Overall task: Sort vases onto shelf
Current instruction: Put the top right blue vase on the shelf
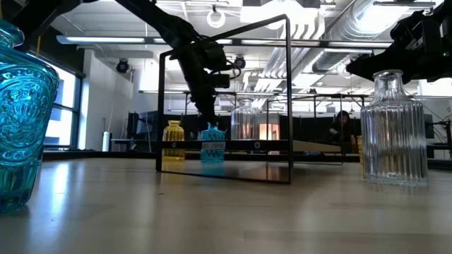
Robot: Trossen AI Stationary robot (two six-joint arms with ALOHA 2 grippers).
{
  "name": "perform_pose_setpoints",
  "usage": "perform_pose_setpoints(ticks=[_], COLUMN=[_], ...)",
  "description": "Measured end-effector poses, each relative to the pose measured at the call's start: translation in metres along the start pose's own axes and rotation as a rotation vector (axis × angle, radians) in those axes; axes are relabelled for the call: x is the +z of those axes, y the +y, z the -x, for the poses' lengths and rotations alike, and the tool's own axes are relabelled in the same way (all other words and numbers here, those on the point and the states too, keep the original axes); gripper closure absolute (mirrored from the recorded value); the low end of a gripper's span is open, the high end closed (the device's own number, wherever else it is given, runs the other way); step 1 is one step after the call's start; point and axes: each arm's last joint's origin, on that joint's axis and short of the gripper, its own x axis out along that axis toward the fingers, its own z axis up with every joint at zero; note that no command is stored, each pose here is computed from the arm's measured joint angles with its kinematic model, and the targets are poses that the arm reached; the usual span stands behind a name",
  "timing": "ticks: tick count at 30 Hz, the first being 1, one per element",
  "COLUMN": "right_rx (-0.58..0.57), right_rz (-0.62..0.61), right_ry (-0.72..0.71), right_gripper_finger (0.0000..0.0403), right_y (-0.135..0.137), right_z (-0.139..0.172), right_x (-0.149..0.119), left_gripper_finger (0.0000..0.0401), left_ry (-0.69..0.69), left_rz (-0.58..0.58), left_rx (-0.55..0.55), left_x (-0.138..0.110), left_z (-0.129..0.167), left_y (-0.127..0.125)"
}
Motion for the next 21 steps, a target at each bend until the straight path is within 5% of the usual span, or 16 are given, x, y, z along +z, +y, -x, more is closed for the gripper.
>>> perform_pose_setpoints(ticks=[5, 21], right_rx=[0.000, -0.001], right_rz=[0.000, 0.000], right_ry=[0.000, 0.000], right_gripper_finger=[0.0402, 0.0402], right_y=[0.0000, 0.0000], right_z=[0.0000, 0.0000], right_x=[0.0000, 0.0001], left_gripper_finger=[0.0387, 0.0393], left_ry=[0.002, 0.069], left_rz=[0.010, 0.048], left_rx=[-0.004, -0.042], left_x=[-0.0002, 0.0010], left_z=[0.0000, 0.0093], left_y=[-0.0004, -0.0037])
